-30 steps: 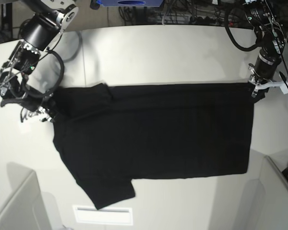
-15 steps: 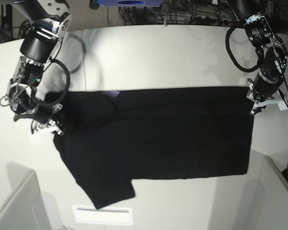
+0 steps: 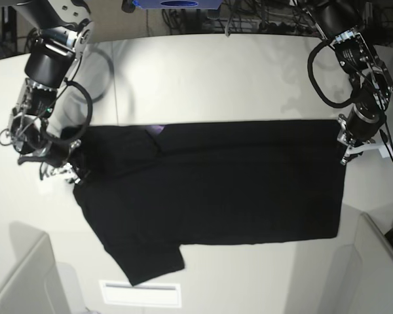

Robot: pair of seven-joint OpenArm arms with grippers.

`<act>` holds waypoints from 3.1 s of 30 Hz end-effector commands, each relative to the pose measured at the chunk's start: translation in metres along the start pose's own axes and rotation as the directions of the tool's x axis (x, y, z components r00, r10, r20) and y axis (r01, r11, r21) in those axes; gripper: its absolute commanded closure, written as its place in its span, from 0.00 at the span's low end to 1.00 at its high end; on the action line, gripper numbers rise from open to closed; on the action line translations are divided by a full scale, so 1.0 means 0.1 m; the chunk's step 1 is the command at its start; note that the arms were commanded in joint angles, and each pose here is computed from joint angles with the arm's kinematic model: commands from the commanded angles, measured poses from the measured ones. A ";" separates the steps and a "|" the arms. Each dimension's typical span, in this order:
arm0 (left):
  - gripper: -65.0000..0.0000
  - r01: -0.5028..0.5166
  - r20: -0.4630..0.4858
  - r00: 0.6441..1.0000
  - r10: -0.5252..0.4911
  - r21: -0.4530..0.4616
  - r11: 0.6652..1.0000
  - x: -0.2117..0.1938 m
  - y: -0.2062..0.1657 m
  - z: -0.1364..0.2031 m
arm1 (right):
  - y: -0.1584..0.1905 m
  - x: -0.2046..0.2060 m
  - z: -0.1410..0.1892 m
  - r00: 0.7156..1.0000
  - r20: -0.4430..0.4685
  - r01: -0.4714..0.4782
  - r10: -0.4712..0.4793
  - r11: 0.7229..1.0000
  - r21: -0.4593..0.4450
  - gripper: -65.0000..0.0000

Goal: Fold the T-shirt properly
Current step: 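Drag the shirt toward the robot base with both grippers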

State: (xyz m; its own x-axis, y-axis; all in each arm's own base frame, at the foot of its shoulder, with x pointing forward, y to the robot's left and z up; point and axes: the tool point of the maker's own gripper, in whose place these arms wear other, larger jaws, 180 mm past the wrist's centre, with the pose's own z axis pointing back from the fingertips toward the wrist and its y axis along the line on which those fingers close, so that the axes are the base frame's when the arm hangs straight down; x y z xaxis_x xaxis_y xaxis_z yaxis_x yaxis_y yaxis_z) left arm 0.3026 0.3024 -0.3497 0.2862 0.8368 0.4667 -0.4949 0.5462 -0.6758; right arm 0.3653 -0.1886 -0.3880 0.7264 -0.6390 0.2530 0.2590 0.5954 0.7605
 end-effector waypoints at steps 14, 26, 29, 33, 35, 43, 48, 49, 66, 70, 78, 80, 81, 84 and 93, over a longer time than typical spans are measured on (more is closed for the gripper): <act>0.00 0.099 0.087 0.992 -0.096 -0.031 0.995 0.14 -0.14 0.39 | 0.07 0.29 1.08 0.917 0.390 -0.065 0.081 0.996 -0.054 0.47; 0.03 -0.169 0.063 0.985 0.163 0.097 0.981 -0.31 0.83 0.47 | -0.59 -0.58 1.16 0.905 0.384 0.237 -0.184 0.967 -0.094 0.47; 0.12 -0.174 0.056 0.984 0.169 0.109 0.979 -0.26 0.89 0.40 | -0.69 -0.65 1.12 0.903 0.370 0.271 -0.218 0.958 -0.097 0.47; 0.17 -0.168 0.056 0.985 0.162 0.121 0.978 -0.20 0.90 0.29 | -0.82 -0.65 1.12 0.881 0.409 0.304 -0.236 0.947 -0.107 0.47; 0.17 -0.110 0.050 0.993 0.104 0.152 0.982 -0.19 0.88 0.21 | -0.89 -0.63 1.13 0.860 0.450 0.320 -0.240 0.941 -0.111 0.48; 0.18 -0.062 0.030 0.998 0.057 0.179 0.982 -0.23 0.85 0.09 | -1.03 -0.59 0.96 0.826 0.468 0.397 -0.314 0.914 -0.087 0.48; 0.44 -0.062 0.030 0.998 0.057 0.178 0.982 -0.22 0.85 0.08 | -1.03 -0.55 0.76 0.802 0.452 0.462 -0.392 0.886 -0.051 0.48; 0.50 -0.061 0.031 0.998 0.056 0.178 0.982 -0.21 0.84 0.08 | -1.02 -0.53 0.73 0.800 0.448 0.466 -0.399 0.884 -0.044 0.48; 1.00 -0.057 0.032 0.998 0.052 0.176 0.983 -0.19 0.83 0.07 | -1.20 -0.46 0.42 0.815 0.419 0.482 -0.400 0.869 -0.109 0.58; 1.00 -0.056 0.030 0.998 0.052 0.178 0.982 -0.20 0.84 0.08 | -1.24 -0.48 0.47 0.817 0.428 0.476 -0.387 0.872 -0.119 0.99; 1.00 -0.008 -0.025 1.000 0.013 0.216 0.976 -0.18 0.99 0.21 | -1.23 -0.47 0.66 0.823 0.453 0.444 -0.344 0.885 -0.136 1.00; 1.00 0.015 -0.043 0.999 -0.005 0.241 0.970 -0.18 1.09 0.29 | -1.23 -0.52 0.74 0.831 0.453 0.428 -0.321 0.891 -0.153 1.00; 1.00 0.037 -0.052 0.998 -0.025 0.245 0.969 -0.18 1.13 0.33 | -1.23 -0.55 0.77 0.838 0.446 0.420 -0.313 0.893 -0.161 1.00; 1.00 0.112 -0.075 0.992 -0.097 0.226 0.968 -0.21 1.15 0.45 | -1.22 -0.66 0.85 0.860 0.409 0.404 -0.306 0.897 -0.179 1.00; 1.00 0.264 -0.103 0.964 -0.246 0.245 0.933 -0.24 1.16 0.93 | -1.06 -0.91 1.18 0.900 0.371 0.325 -0.228 0.918 -0.227 1.00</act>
State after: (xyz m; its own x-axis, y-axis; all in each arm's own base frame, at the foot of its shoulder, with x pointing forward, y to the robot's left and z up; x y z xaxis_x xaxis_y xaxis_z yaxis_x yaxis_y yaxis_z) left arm 0.1576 0.3352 -0.3957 0.4900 0.6971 0.5234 -0.6010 0.7051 -0.3764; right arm 0.1919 -0.2462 -0.4302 0.3677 -0.8950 0.2524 0.6382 0.4403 0.6315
